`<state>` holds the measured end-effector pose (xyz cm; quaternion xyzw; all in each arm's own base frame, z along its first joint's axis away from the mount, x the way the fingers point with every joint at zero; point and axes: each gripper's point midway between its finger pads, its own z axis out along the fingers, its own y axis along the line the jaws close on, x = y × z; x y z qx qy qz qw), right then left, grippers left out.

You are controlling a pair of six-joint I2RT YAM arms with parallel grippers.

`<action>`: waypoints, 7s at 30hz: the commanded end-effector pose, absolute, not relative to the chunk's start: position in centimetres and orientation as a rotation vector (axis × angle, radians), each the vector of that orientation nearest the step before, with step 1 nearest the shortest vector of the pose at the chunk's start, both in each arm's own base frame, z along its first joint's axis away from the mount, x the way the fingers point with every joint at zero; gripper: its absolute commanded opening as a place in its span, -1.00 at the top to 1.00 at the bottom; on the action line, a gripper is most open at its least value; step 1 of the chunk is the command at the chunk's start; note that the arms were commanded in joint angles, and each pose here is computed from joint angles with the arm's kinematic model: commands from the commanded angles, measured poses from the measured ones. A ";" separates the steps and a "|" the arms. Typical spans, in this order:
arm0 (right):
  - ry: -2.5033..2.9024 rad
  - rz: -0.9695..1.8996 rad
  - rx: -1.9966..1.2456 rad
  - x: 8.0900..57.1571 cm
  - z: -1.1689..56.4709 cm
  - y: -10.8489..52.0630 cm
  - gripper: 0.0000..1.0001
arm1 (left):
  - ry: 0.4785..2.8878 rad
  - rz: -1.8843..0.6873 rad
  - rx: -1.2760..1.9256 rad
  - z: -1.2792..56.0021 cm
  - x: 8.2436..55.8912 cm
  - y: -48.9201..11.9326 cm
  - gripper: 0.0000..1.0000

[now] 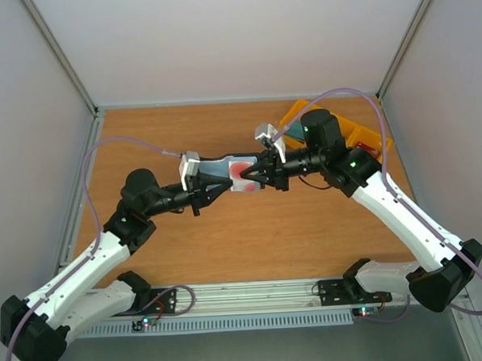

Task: Take the credit cards out of the card holder

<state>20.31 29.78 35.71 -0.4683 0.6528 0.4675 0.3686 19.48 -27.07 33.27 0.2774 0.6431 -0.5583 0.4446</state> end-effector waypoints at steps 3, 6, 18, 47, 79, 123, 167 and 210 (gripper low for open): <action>1.645 1.296 -1.308 17.7 34.6 30.4 0.83 | 1.262 -1.377 0.828 39.8 16.5 -26.7 0.99; 1.659 1.323 -1.316 17.6 34.5 30.5 0.67 | 1.242 -1.374 0.840 39.8 16.4 -26.7 0.99; 1.650 1.461 -1.241 17.9 34.6 27.6 0.19 | 1.263 -1.359 0.824 39.4 16.8 -26.2 0.99; 1.693 1.436 -1.208 17.9 34.9 25.4 0.69 | 1.278 -1.331 0.879 38.2 17.2 -25.6 0.99; 2.556 1.438 -0.471 21.6 18.0 21.5 0.97 | 1.475 -1.284 0.755 32.9 18.7 -23.3 0.99; 1.895 0.932 -1.285 15.4 35.3 24.5 -0.38 | 1.289 -1.151 1.339 27.1 13.7 -24.9 0.99; 2.085 0.818 0.791 42.4 23.2 -1.8 0.98 | 1.742 -0.819 0.614 21.5 22.9 -20.3 -0.99; 2.340 0.685 0.967 53.1 10.2 -4.9 0.94 | 1.746 -0.781 0.522 20.4 24.4 -18.3 -0.99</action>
